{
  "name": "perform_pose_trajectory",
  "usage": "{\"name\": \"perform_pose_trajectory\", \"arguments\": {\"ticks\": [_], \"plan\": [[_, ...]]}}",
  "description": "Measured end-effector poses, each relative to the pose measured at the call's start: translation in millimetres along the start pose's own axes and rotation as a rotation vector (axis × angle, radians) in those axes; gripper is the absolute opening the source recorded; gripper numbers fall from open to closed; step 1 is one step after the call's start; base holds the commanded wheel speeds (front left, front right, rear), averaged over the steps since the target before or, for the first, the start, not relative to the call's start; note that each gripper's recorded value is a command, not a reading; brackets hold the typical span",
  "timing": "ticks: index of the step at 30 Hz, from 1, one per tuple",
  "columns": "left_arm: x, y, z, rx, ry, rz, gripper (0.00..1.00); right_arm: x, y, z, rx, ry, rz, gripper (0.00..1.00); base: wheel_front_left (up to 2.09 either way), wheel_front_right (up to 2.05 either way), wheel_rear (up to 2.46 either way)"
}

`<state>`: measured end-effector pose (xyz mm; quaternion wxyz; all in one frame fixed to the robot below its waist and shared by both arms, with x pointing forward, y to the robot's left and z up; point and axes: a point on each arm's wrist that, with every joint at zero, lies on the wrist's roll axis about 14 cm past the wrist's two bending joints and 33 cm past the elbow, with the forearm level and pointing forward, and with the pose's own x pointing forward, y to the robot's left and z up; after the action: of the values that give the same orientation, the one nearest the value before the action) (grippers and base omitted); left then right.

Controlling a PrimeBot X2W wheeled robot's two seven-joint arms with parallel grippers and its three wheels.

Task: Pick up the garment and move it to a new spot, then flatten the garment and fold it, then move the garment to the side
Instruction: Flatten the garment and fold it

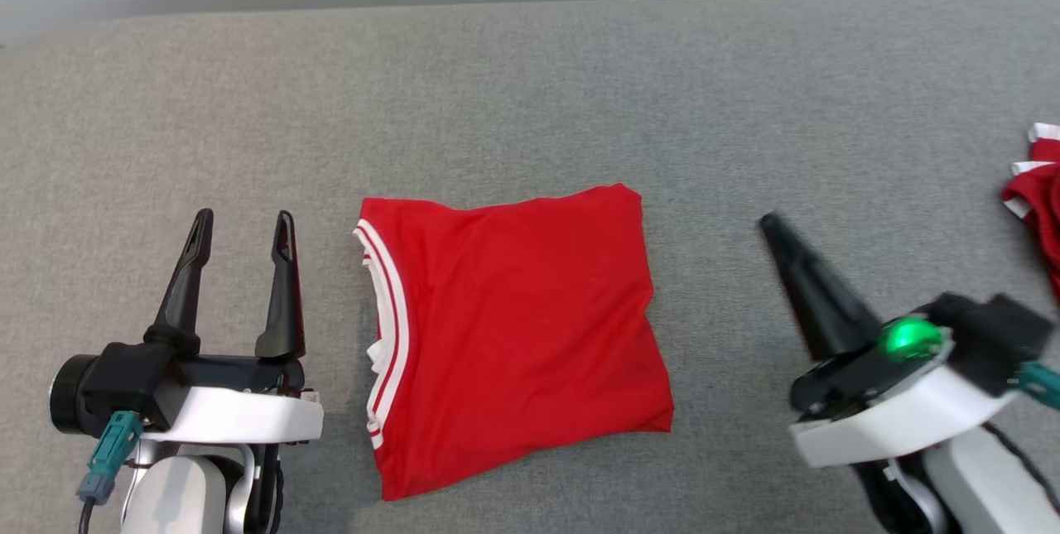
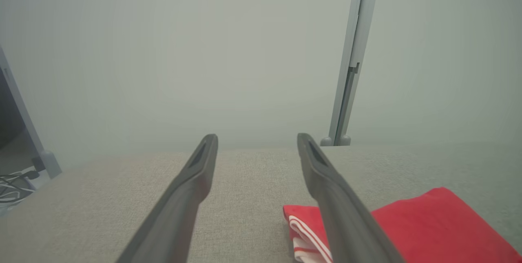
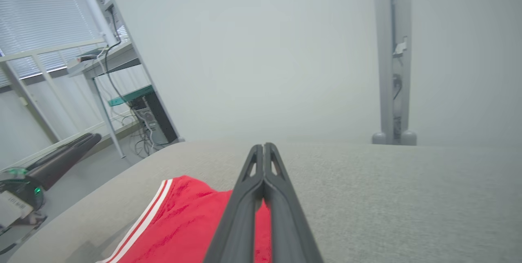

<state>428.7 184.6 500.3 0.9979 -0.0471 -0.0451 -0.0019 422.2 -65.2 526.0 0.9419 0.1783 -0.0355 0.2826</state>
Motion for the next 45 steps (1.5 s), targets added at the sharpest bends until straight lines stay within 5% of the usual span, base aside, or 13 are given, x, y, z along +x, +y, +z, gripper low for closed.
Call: {"name": "perform_pose_trajectory", "arguments": {"ticks": [2,3,4,6,18,45], "plan": [[1,-3,5,-0.002,-0.012,-0.006,1.00,-5,-14,22,-0.032,-0.071,-0.065,0.00,0.00,0.00,0.00],[1,-4,7,-0.002,-0.017,-0.009,1.00,-8,-21,31,-0.051,-0.104,-0.103,0.13,0.00,0.00,0.00],[1,-6,8,-0.002,-0.019,-0.013,1.00,-11,-27,40,-0.067,-0.130,-0.130,0.35,0.00,0.00,0.00],[-1,-7,12,-0.002,-0.026,-0.013,1.00,-19,-38,52,-0.104,-0.166,-0.184,1.00,0.00,0.00,0.00],[-17,-1,33,0.018,-0.067,0.004,1.00,-53,-77,69,-0.215,-0.180,-0.372,1.00,0.00,0.00,0.00],[-76,12,27,0.063,0.013,-0.011,1.00,-99,-56,41,-0.206,-0.027,-0.412,1.00,0.00,0.00,0.00]]}}
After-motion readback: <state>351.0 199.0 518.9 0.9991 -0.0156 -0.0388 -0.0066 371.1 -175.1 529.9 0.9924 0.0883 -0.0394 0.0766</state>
